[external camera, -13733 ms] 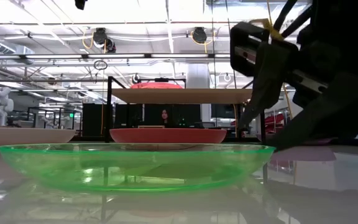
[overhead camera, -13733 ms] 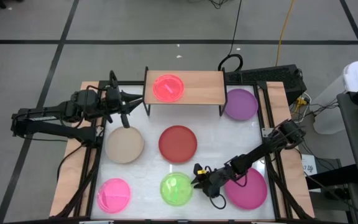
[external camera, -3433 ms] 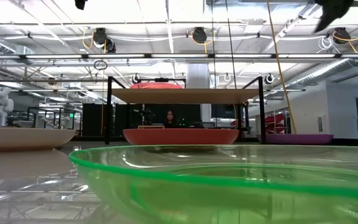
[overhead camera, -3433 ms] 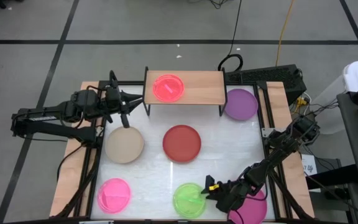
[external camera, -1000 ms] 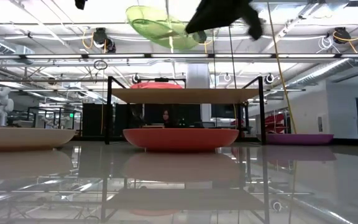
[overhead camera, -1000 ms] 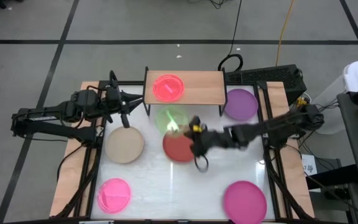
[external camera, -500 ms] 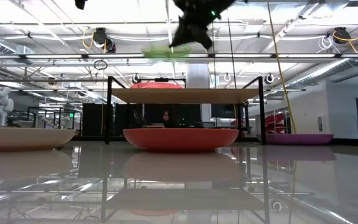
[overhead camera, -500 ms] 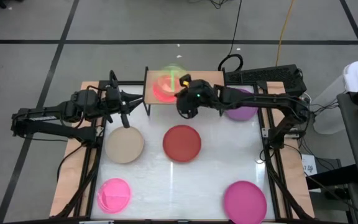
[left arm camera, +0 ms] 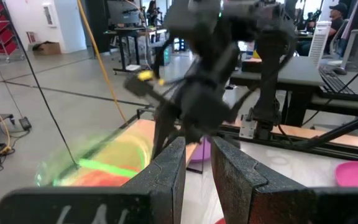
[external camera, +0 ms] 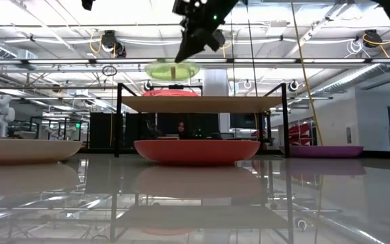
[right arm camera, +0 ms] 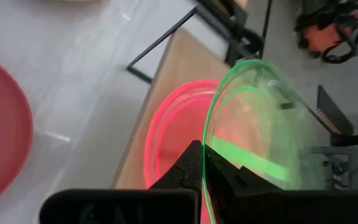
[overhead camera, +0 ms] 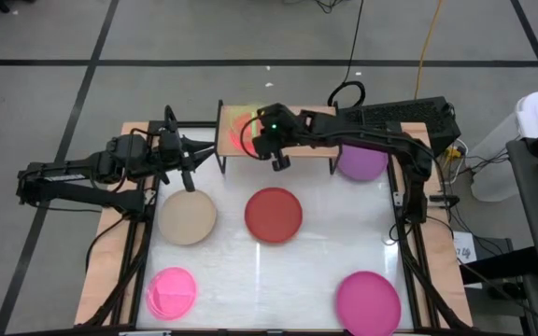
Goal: Place and stack plates onto a shelf
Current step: Stack the small green plate on top of the small pink plate on the shelf, then stack the small pink plate on top of the small green plate on the shelf
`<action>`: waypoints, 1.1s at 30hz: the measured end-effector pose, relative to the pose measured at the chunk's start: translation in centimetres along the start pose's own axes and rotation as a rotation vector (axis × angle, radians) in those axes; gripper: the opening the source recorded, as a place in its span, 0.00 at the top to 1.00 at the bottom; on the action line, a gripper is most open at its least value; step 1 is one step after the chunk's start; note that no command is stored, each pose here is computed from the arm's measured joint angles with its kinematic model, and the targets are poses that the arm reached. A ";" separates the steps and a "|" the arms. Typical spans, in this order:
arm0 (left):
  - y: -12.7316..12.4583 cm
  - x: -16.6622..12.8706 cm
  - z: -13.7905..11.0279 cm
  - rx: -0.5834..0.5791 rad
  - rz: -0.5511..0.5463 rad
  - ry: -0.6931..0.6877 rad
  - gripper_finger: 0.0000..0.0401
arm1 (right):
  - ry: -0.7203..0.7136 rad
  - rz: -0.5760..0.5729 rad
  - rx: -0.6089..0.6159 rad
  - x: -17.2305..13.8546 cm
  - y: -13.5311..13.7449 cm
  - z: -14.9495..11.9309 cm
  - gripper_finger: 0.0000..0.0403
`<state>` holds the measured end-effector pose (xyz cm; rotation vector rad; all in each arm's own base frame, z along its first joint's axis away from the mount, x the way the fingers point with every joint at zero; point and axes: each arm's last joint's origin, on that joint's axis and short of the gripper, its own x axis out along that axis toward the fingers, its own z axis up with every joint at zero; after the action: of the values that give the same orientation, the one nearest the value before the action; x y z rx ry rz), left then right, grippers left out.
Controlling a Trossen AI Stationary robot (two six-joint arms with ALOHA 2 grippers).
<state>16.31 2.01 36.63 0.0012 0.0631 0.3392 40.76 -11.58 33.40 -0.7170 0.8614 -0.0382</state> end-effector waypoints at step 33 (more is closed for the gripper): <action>0.0 0.0 0.0 0.000 0.000 0.000 0.79 | -0.011 -0.119 0.026 4.0 1.6 -2.1 0.80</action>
<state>16.31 2.01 36.63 0.0010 0.0627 0.3394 41.51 -12.78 28.85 -0.7434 0.8062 -0.1515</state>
